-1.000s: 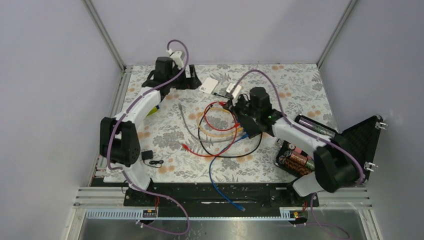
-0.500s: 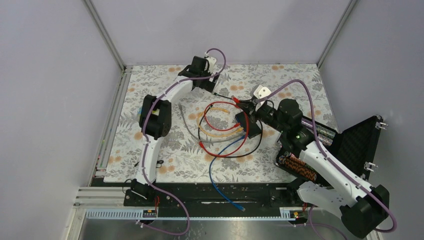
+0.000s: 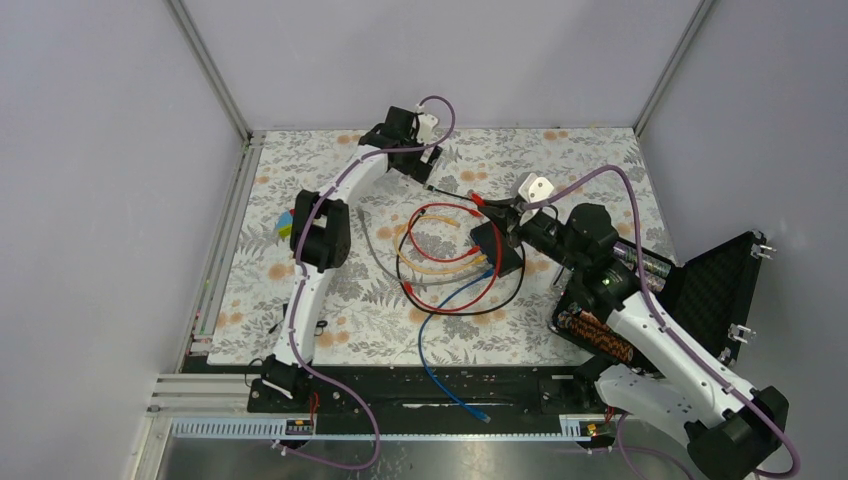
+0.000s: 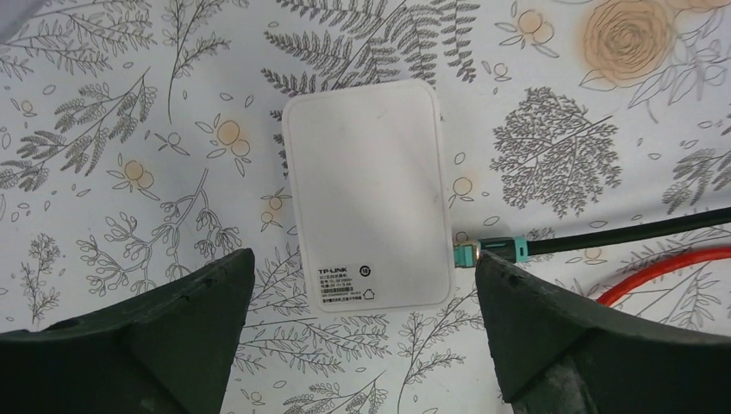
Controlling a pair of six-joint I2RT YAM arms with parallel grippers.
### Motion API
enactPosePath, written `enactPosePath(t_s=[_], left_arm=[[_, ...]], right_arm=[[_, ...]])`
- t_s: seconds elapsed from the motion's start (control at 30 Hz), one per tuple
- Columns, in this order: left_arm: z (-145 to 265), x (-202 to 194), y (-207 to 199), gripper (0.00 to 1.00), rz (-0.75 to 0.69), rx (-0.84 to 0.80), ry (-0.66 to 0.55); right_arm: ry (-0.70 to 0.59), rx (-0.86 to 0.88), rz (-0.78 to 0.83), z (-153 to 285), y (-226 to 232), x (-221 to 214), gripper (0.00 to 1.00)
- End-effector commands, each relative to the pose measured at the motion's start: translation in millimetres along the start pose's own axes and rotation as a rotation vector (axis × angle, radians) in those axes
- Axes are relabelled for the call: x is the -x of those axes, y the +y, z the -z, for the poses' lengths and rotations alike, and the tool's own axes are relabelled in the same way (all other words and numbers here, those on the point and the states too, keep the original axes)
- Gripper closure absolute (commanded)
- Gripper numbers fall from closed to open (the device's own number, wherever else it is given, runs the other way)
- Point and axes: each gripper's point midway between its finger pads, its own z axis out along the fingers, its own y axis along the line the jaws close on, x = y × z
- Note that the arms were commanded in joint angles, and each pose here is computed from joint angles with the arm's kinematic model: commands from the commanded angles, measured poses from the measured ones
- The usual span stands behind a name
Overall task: Insert the plug into the switch port
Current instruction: Pick up the connector from the center of the board, then move the switch port to the center of the board.
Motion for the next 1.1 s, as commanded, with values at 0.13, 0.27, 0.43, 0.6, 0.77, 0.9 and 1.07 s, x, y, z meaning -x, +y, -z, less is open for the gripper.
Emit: enactPosePath(t_s=[0.13, 0.27, 0.43, 0.6, 0.77, 0.9, 1.07], left_arm=[[13, 8, -32, 0.05, 0.048, -0.183, -0.024], [13, 9, -12, 0.18, 0.152, -0.069, -0.031], [11, 8, 3, 0.18, 0.288, -0.029, -0.038], [10, 0, 6, 0.2, 0.35, -0.032, -0.019], [11, -12, 7, 0.2, 0.374, -0.007, 0.021], [15, -42, -5, 0.25, 0.416, -0.024, 0.118], [23, -53, -7, 0.31, 0.408, -0.006, 0.098]], right_arm=[[-0.101, -0.039, 0.054, 9, -7, 32, 1.0], [-0.112, -0.049, 0.071, 14, -9, 39, 1.0], [-0.135, -0.049, 0.077, 19, -8, 46, 1.0], [-0.149, -0.048, 0.081, 22, -7, 53, 1.0], [-0.153, -0.041, 0.078, 24, -5, 53, 1.0], [-0.148, -0.04, 0.076, 23, -5, 50, 1.0], [-0.159, -0.038, 0.075, 24, -4, 53, 1.0]])
